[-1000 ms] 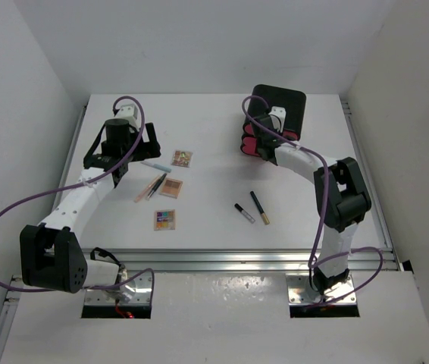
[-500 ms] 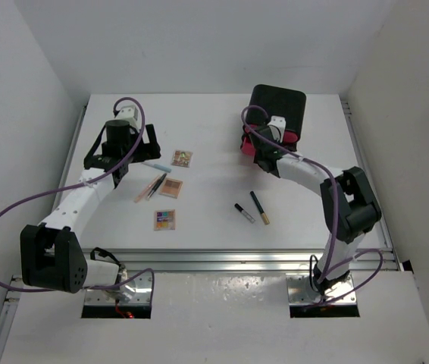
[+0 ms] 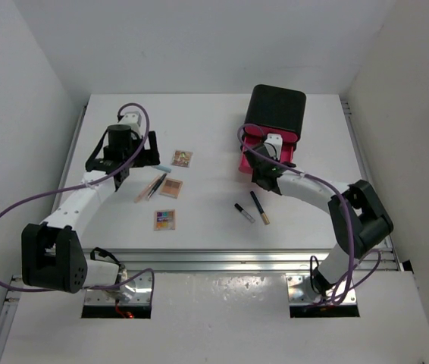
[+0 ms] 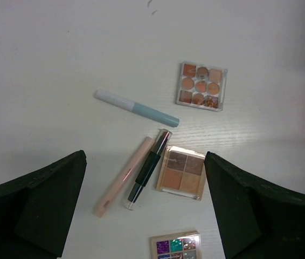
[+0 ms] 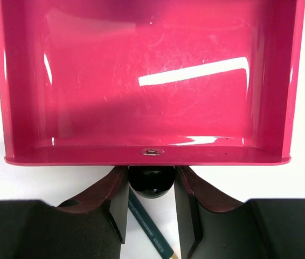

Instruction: Organize the makeup

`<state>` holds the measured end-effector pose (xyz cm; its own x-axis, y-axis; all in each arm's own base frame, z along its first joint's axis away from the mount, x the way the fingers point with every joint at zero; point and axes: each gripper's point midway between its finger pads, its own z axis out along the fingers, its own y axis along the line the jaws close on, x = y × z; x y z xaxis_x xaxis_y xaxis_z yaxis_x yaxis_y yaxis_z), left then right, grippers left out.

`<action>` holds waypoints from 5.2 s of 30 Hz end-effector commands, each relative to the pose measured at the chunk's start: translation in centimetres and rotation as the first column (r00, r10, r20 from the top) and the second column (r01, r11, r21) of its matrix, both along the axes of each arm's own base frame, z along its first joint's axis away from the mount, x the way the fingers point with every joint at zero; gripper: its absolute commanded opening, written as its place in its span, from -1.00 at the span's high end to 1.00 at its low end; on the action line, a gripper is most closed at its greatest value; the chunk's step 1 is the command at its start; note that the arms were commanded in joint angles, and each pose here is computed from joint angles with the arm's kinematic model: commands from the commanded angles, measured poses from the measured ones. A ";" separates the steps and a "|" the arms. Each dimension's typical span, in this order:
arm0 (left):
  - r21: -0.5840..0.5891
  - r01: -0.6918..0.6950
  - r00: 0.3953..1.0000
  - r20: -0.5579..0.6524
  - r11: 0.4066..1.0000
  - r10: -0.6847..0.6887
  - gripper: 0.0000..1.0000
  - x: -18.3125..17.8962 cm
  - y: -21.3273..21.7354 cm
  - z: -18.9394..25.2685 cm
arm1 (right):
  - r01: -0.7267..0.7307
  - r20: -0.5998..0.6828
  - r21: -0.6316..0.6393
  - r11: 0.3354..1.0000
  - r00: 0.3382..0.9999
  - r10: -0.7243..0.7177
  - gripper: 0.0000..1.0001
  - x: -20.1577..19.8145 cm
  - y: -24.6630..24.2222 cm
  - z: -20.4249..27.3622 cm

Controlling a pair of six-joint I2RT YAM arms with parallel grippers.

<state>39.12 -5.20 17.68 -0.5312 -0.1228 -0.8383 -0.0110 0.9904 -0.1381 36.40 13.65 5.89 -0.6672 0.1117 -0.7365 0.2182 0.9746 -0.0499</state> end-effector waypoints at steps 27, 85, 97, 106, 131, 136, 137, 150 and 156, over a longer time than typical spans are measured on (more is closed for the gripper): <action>0.221 0.975 0.105 -0.436 0.007 -0.894 -1.00 -14.2 -6.3 -11.0 | -0.598 -0.268 0.160 0.786 0.740 0.617 -0.67 -9.6 4.6 0.9; -0.073 0.692 0.718 -0.033 0.718 -0.695 0.12 3.8 -31.3 5.1 | 0.108 -0.123 0.045 0.993 0.987 -0.101 -0.70 -13.4 -10.3 6.2; -0.056 0.503 0.863 -0.017 0.862 -0.505 0.06 5.9 -38.4 1.1 | 0.133 -0.119 -0.023 0.991 0.984 -0.135 -0.70 -15.4 -12.5 7.1; 0.005 0.393 0.918 -0.070 0.920 -0.391 -0.12 6.1 -38.7 -3.9 | 0.126 -0.100 -0.088 0.988 0.986 -0.134 -0.74 -16.3 -13.9 7.5; 0.125 0.490 0.839 0.200 0.863 -0.506 -0.99 6.8 -38.1 10.0 | -0.261 -0.020 -0.086 0.961 0.965 0.261 -0.87 -10.6 -9.0 13.3; 0.228 0.495 0.814 0.215 0.839 -0.539 -0.99 6.0 -31.8 14.8 | -0.424 0.016 -0.029 0.905 0.905 0.424 -0.87 -8.3 -5.5 15.8; 0.232 0.473 0.827 0.215 0.850 -0.519 -0.99 5.0 -29.5 15.8 | -0.437 0.017 -0.021 0.899 0.899 0.437 -0.87 -8.1 -5.1 15.8; 0.179 0.371 0.913 -0.250 0.911 -0.322 -1.00 -2.9 -12.3 0.6 | -0.426 0.011 0.138 0.894 0.903 0.429 -0.87 -8.0 -2.3 11.7; 0.190 0.359 0.874 -0.412 0.914 -0.257 -1.00 -4.0 -10.2 -5.9 | -0.428 -0.032 0.157 0.890 0.898 0.438 -0.84 -8.6 -1.8 10.9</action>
<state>35.05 -15.91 12.31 -0.7555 0.3332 -0.5641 0.3365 0.9361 0.1022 27.39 10.83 16.26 -0.7299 -0.1256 -0.6719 -0.2214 0.9734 0.0585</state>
